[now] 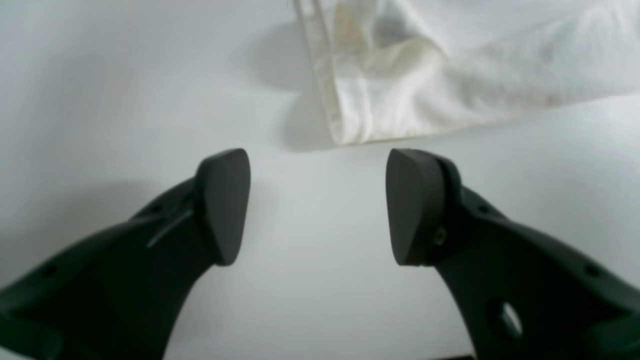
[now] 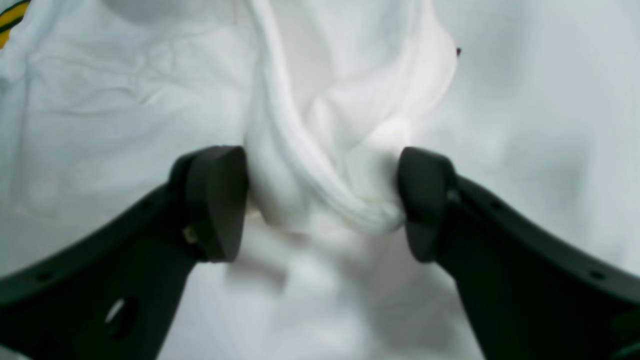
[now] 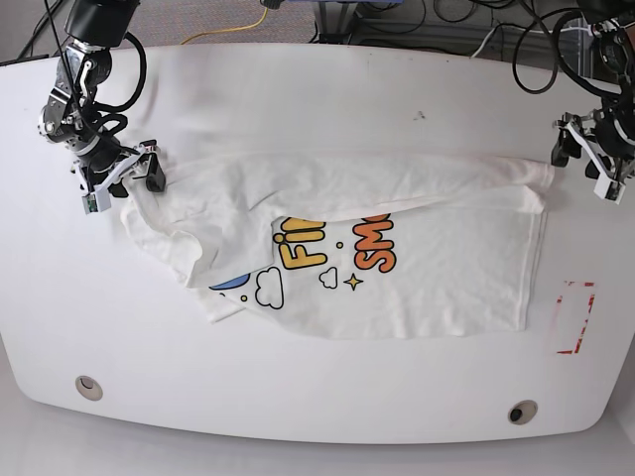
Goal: Layout the t-shirt on the table in an organized manner, then fold the t-shirt properly
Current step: 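Lower both grippers onto the hem corners and close them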
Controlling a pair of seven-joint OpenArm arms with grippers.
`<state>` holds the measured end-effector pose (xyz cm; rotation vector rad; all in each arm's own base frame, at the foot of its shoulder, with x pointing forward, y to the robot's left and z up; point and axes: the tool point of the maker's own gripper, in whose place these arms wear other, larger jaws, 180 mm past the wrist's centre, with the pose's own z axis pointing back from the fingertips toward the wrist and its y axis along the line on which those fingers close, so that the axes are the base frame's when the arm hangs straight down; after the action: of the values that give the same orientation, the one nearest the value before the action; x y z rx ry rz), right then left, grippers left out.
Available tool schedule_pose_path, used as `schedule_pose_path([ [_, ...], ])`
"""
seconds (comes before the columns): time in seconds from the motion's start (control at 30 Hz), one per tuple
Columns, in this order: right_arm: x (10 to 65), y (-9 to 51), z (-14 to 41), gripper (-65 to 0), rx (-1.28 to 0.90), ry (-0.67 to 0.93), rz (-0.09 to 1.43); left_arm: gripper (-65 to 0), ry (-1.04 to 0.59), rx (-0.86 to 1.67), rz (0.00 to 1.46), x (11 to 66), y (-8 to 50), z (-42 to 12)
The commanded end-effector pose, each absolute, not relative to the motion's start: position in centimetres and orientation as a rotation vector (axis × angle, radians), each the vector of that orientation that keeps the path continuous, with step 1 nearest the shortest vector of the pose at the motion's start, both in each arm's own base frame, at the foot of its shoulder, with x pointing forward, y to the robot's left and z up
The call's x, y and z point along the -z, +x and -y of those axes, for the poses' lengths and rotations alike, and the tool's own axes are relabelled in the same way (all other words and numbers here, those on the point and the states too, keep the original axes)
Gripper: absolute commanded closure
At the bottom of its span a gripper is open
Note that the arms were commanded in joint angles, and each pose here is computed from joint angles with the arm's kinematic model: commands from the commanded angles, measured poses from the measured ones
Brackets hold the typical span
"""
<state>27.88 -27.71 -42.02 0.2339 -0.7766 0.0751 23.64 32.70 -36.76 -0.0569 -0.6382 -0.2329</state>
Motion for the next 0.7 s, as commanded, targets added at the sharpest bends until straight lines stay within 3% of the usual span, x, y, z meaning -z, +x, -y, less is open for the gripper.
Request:
schedule_pose_path([
  [0.0, 42.0, 27.7, 28.2, -44.7, -0.089, 0.216, 0.751, -40.6, -0.056, 0.254, 0.682, 35.6, 25.6, -33.0],
  [0.67, 42.3, 27.8, 27.1, -44.7, -0.079, 0.239, 0.757, -40.4, -0.170, 0.237, 0.595, 40.8, 27.6, -30.9],
])
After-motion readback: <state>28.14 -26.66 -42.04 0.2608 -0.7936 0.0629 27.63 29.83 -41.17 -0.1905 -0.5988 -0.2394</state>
